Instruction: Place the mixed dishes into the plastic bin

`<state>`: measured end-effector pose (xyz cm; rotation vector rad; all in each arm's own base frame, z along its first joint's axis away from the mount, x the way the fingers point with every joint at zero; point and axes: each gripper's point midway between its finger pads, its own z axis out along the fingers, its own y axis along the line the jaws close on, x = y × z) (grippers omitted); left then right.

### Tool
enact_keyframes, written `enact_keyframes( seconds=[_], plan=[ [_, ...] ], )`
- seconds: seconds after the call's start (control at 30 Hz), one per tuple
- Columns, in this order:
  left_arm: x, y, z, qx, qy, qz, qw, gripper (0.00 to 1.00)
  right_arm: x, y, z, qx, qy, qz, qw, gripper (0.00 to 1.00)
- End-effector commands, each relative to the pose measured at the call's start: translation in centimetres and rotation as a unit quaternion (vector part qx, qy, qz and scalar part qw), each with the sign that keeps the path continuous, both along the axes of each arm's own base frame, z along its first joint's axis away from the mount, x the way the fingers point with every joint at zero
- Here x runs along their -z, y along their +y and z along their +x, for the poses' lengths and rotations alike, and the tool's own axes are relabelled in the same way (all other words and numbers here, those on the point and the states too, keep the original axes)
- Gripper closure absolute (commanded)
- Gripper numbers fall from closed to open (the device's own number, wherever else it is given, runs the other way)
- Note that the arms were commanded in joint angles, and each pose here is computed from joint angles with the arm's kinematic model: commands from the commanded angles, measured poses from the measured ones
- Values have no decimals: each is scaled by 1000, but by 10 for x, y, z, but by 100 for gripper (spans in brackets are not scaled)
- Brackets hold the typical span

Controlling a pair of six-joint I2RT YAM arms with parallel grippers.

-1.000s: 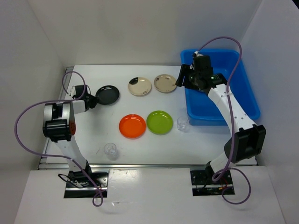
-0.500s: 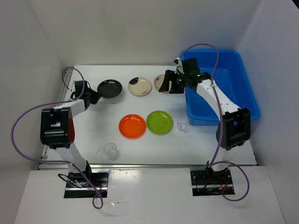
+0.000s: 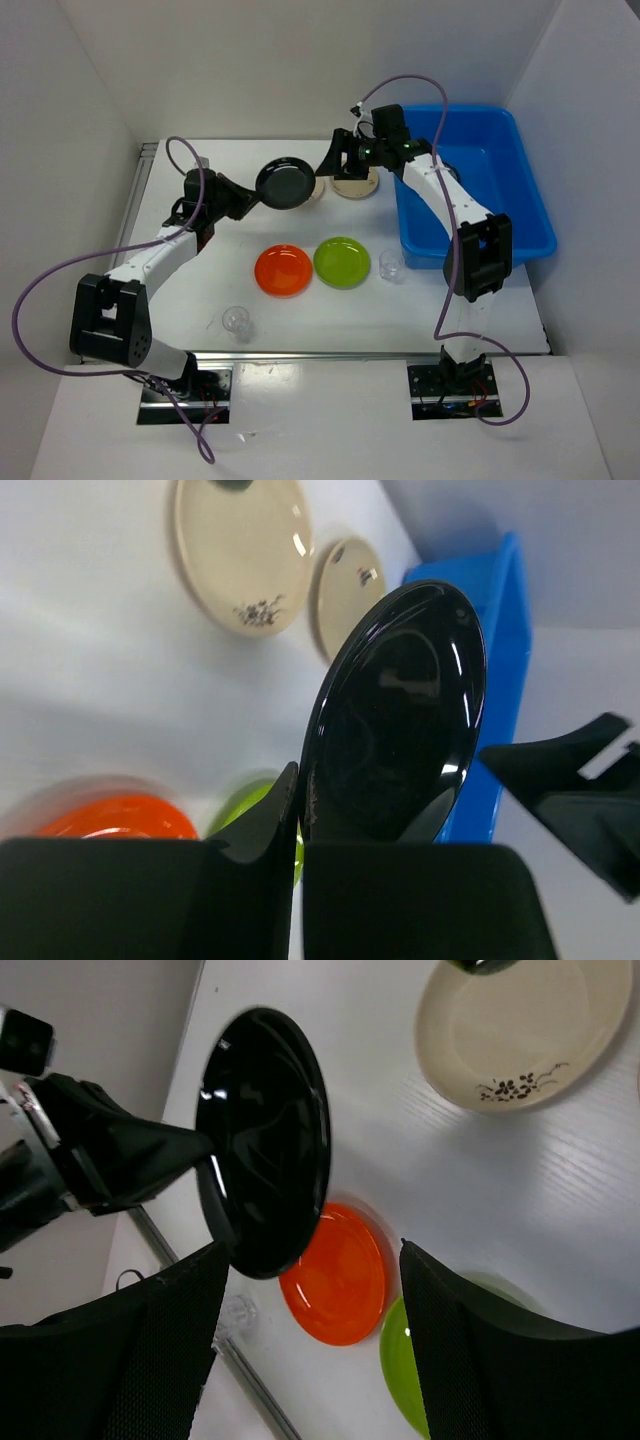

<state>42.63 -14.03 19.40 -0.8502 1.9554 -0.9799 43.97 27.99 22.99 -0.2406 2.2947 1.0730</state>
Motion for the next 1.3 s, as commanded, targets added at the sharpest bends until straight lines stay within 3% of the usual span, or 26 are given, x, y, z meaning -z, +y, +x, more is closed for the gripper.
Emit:
enact_keyframes(
  seconds=[0.0,0.43,0.57,0.6,0.7,0.77,0.8,0.9,0.93,1.07,1.2,1.27],
  plan=[
    [-7,-13,-3,14,-9,-11,1000,100,-40,14,11,-13,-56,36,998,26],
    [-30,-43,-5,38,-31,-38,998,100,-9,22,18,-27,-17,37,999,49],
    [-35,-44,-4,37,-34,-43,998,100,1,22,19,-29,-6,30,999,65],
    [-37,-44,-3,37,-39,-44,998,100,-2,22,19,-29,-7,30,999,79],
    [-33,-44,-2,37,-35,-43,998,100,1,22,20,-29,-2,28,999,99],
    [-28,-41,2,27,-33,-34,999,99,-4,22,18,-29,-6,30,999,99],
    [-27,-41,2,29,-35,-29,999,73,-7,21,22,-22,-13,27,999,99],
    [-23,-40,7,28,-38,-18,999,15,-20,15,27,0,-31,17,999,99],
    [-22,-39,11,24,-39,-12,999,0,-23,12,27,7,-33,13,999,99],
    [-24,-31,15,20,-44,31,998,0,-54,-25,47,68,-66,1,995,99],
    [-53,-3,17,2,-81,53,995,0,-85,-114,72,185,-85,-15,979,99],
    [-58,4,15,-4,-85,57,995,0,-95,-179,82,269,-91,-35,958,99]
  ],
)
